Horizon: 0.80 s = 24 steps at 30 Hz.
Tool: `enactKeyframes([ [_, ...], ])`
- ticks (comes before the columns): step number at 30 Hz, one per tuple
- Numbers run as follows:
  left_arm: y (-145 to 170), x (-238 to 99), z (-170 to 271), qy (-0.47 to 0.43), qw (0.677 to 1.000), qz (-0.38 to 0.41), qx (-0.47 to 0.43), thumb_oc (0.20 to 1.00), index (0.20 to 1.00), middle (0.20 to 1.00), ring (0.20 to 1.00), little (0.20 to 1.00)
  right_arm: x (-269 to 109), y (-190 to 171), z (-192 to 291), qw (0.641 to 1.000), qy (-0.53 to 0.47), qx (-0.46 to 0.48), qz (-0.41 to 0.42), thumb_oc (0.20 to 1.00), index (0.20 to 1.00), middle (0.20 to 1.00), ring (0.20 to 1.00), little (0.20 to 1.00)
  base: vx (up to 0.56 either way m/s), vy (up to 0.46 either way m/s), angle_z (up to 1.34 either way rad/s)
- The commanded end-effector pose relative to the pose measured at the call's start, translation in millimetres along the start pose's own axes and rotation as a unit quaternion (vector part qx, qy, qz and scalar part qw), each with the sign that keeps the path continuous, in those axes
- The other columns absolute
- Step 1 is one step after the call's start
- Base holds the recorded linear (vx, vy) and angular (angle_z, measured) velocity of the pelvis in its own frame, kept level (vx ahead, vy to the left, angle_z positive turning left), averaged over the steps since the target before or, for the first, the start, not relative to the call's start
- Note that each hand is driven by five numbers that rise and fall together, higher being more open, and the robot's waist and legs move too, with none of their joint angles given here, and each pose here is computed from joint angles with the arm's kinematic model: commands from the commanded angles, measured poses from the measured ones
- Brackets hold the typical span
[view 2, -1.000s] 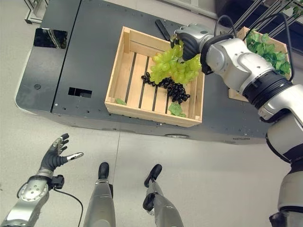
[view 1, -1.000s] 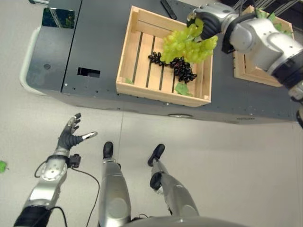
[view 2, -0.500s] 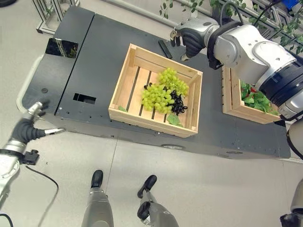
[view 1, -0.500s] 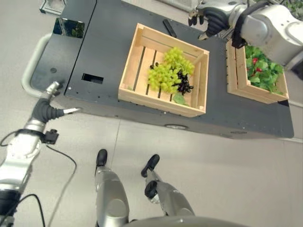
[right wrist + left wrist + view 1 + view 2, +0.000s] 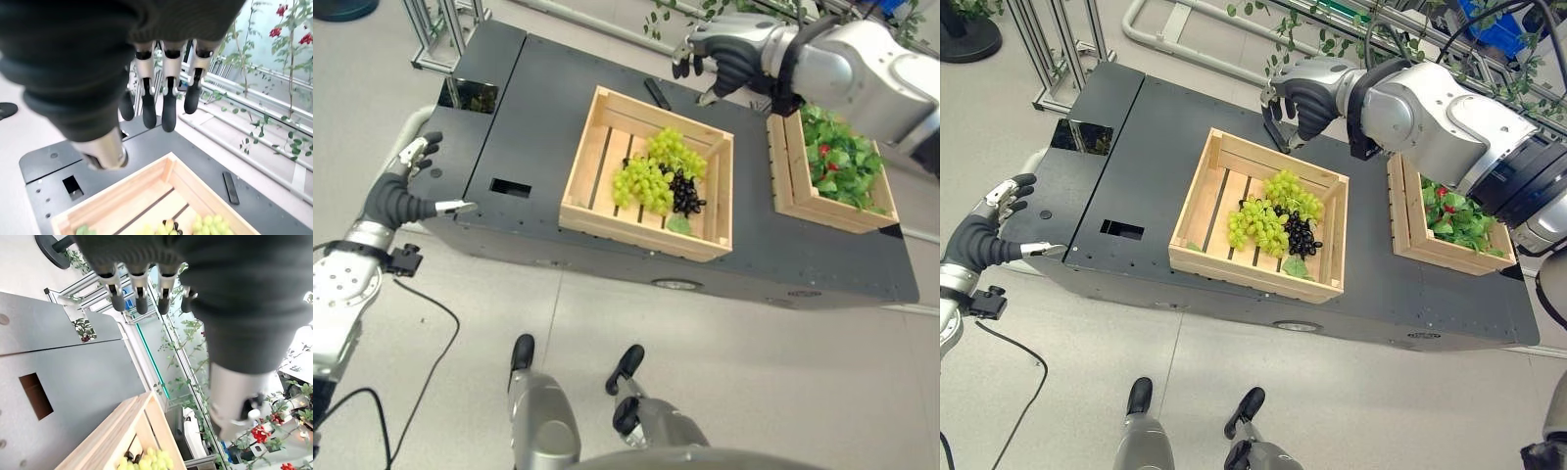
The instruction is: Pick up the fruits from the basket on one side to the basket on the other side
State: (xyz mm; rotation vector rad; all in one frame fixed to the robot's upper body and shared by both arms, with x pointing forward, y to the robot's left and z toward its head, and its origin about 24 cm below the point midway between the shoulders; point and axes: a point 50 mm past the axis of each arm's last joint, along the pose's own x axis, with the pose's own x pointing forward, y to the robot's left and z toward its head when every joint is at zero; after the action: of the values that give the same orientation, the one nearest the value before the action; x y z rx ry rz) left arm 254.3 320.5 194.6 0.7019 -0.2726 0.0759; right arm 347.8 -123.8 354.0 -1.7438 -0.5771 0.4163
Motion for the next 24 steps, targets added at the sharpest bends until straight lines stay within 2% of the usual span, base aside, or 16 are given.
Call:
enactKeyframes([
  [1, 7.6, 7.5, 30.2, -0.067, 0.998, -0.008, 0.009, 1.000, 1.000, 1.000, 1.000, 1.000, -5.2, -19.2, -7.0, 1.000, 0.018, -0.011, -0.018, 0.793, 0.793, 0.793, 0.793, 0.793, 0.00, 0.000, 0.00],
  [2, 6.1, 7.0, 30.3, -0.068, 0.998, -0.011, 0.008, 1.000, 1.000, 1.000, 1.000, 1.000, -4.5, -17.2, -8.7, 1.000, 0.022, -0.009, -0.016, 1.000, 1.000, 1.000, 1.000, 1.000, 0.00, 0.000, 0.00],
  [12, -6.8, 1.1, 17.8, -0.052, 0.998, 0.002, -0.024, 1.000, 1.000, 1.000, 1.000, 1.000, -7.4, -2.8, -38.5, 0.996, 0.094, -0.008, 0.001, 1.000, 1.000, 1.000, 1.000, 1.000, -0.02, 0.014, 0.00],
  [21, -14.7, -1.6, 19.4, -0.065, 0.998, 0.019, 0.011, 1.000, 1.000, 1.000, 1.000, 1.000, -21.4, 2.8, -72.1, 0.984, 0.176, -0.013, -0.003, 1.000, 1.000, 1.000, 1.000, 1.000, -0.03, 0.039, 0.05],
  [22, -21.8, -2.7, 16.8, -0.065, 0.997, 0.026, -0.026, 1.000, 1.000, 1.000, 1.000, 1.000, -22.2, 0.3, -75.5, 0.982, 0.186, -0.004, -0.024, 1.000, 1.000, 1.000, 1.000, 1.000, -0.02, 0.034, -0.01],
  [24, -26.4, -3.8, 13.9, -0.061, 0.997, 0.029, -0.042, 1.000, 1.000, 1.000, 1.000, 1.000, -19.8, 3.3, -76.4, 0.982, 0.189, 0.001, -0.028, 1.000, 1.000, 1.000, 1.000, 1.000, -0.02, 0.047, -0.02],
])
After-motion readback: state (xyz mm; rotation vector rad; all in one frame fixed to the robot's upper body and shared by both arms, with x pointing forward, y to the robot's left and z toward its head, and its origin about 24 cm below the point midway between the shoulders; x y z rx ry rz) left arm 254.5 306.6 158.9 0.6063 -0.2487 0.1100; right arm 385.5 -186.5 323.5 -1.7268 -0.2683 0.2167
